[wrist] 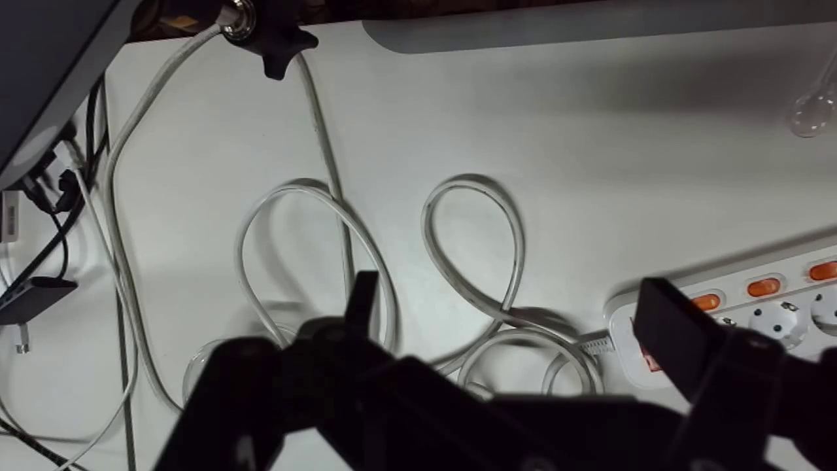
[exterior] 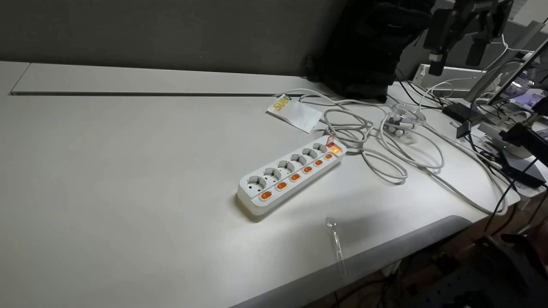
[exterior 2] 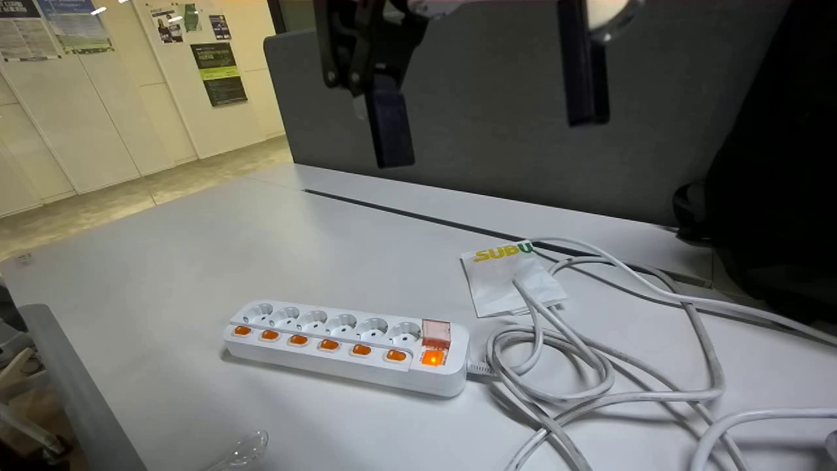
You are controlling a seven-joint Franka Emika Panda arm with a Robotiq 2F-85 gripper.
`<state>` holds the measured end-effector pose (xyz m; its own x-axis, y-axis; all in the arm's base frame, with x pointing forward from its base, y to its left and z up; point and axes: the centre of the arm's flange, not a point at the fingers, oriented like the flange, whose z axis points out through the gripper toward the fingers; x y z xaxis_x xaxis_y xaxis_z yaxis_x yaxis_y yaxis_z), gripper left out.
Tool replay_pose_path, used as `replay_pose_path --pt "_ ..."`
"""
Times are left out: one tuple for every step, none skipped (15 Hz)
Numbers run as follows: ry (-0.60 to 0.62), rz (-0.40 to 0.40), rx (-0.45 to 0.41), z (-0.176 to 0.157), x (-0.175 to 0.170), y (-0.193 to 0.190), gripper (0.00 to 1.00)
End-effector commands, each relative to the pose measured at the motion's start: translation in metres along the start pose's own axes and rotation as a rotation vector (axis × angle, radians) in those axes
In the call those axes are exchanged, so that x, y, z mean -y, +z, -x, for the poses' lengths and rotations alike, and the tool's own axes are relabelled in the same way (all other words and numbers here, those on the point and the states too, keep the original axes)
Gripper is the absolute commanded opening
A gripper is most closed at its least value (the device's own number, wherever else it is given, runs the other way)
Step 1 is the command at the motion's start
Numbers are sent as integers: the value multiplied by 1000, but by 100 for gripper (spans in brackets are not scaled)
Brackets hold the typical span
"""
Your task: Turn on the middle switch
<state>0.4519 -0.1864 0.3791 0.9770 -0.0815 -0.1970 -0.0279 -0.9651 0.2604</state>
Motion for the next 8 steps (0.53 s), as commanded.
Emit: replay_pose_path --pt "0 0 0 0 0 0 100" --pt "0 0 0 0 0 0 100" --pt "0 0 0 0 0 0 100" --pt "0 0 0 0 0 0 100" --pt "-1 18 12 -5 6 2 100" --pt "0 27 15 -8 11 4 100" --pt "-12 37 23 -13 19 7 100" --pt "-23 56 32 -18 30 10 100"
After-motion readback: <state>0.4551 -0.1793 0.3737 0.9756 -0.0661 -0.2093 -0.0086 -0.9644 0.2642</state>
